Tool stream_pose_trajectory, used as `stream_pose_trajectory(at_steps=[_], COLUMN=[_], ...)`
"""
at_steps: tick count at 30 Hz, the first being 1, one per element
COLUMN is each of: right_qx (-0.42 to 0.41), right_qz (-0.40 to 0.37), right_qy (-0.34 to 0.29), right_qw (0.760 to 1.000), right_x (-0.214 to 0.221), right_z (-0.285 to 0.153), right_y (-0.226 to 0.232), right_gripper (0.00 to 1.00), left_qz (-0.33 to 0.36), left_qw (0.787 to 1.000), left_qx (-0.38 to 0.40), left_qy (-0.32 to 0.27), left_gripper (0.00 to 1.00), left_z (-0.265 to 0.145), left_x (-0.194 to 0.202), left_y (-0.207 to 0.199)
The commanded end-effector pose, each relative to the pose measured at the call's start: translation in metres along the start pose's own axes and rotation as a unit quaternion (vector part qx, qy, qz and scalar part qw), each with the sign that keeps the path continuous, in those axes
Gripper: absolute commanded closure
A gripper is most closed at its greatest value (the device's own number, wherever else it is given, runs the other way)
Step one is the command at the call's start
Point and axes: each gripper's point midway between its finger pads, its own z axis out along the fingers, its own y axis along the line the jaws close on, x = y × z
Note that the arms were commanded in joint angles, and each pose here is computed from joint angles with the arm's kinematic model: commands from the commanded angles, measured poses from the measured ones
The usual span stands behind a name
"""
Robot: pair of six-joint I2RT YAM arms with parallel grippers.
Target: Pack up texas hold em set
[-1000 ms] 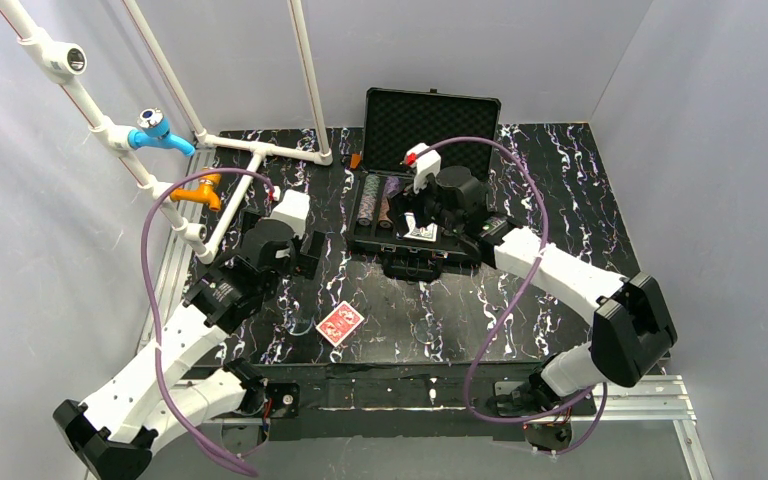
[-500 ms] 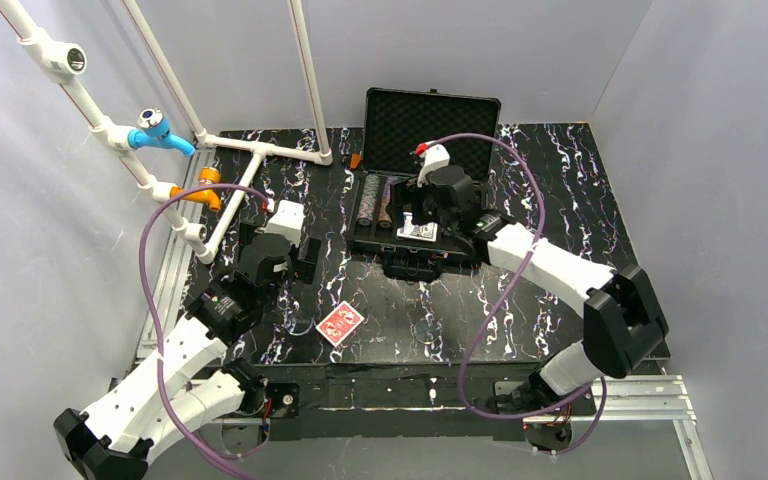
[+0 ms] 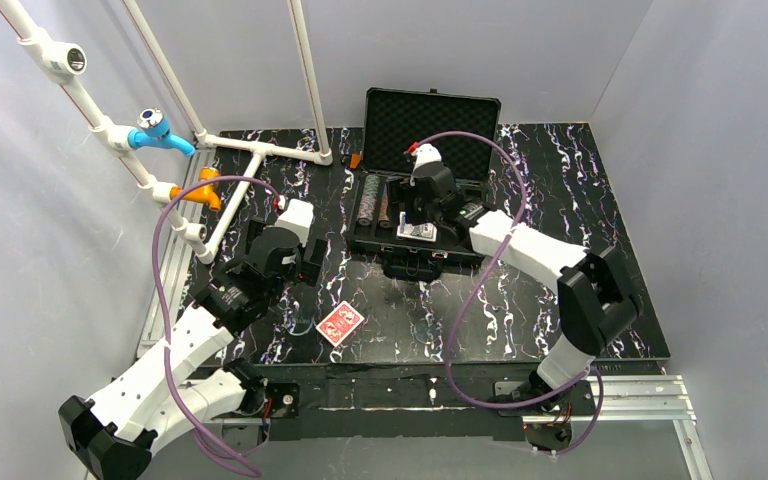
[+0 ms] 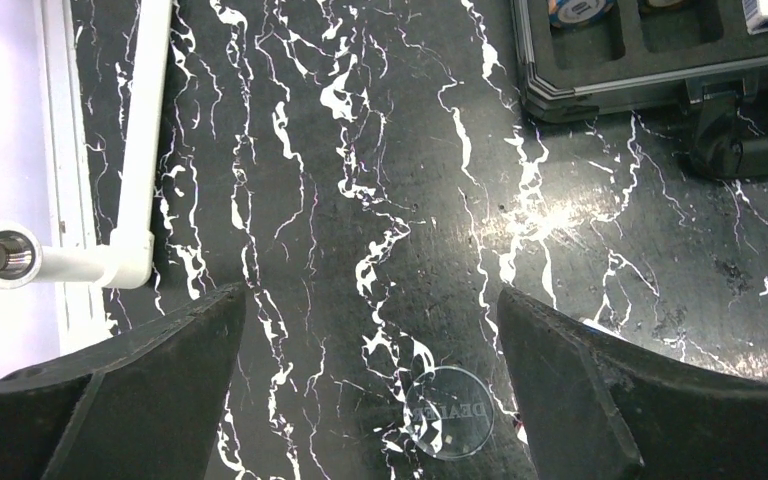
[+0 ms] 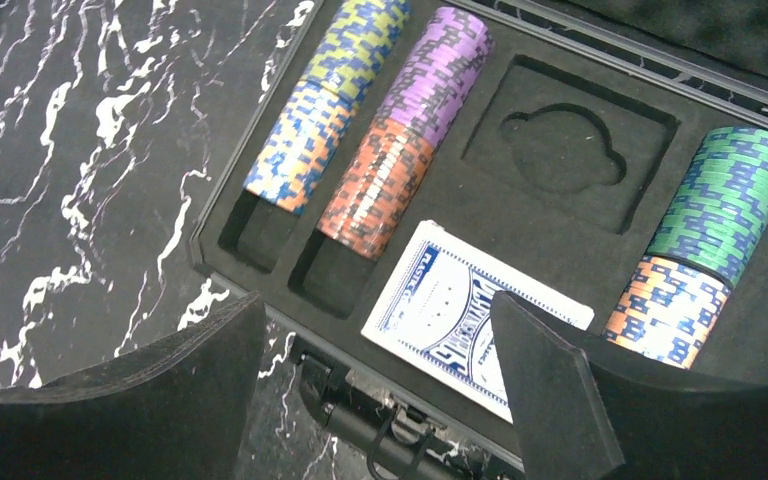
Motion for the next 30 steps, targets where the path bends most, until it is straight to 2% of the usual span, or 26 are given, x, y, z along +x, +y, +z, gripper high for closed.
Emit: stream_pose_trajectory(at_steps=[1,9,11,23,30], right_qx=[0.052,0.113,0.119,0.151,0.108], right_qz=[0.016,0.023,0.023,-0.007,-0.016], right_qy=[0.001,-0.002,-0.003,0.012,0.044], right_qw=[0.999,0.993,0.993,0.988,0.993], right_x=[-0.012,-0.007,-0.007,0.006,0.033], right_z=[0.014,0.032,0.035,0.051,0.058], right_y=[-0.012,-0.031,-0.033,-0.046,-0.036], right_gripper=[0.13,0.47,0.53,0.54,0.56], left_qz=[-0.003,-0.001,0.0,0.0,0.0], left_qw=[1.0,1.0,1.0,1.0,1.0], left_qx=[0.016,0.017,0.017,0.022,0.023], left_qy=[-0.005,-0.009,-0.008,-0.012,-0.013], left_gripper=[0.05,0.06,0.07,0.07,0.07], left_z=[-0.007,-0.007,-0.007,-0.007,-0.008], left_x=[-0.009,-0.009,-0.009,-0.01,-0.011], left_y=[-0.002,-0.002,-0.002,-0.004,-0.004])
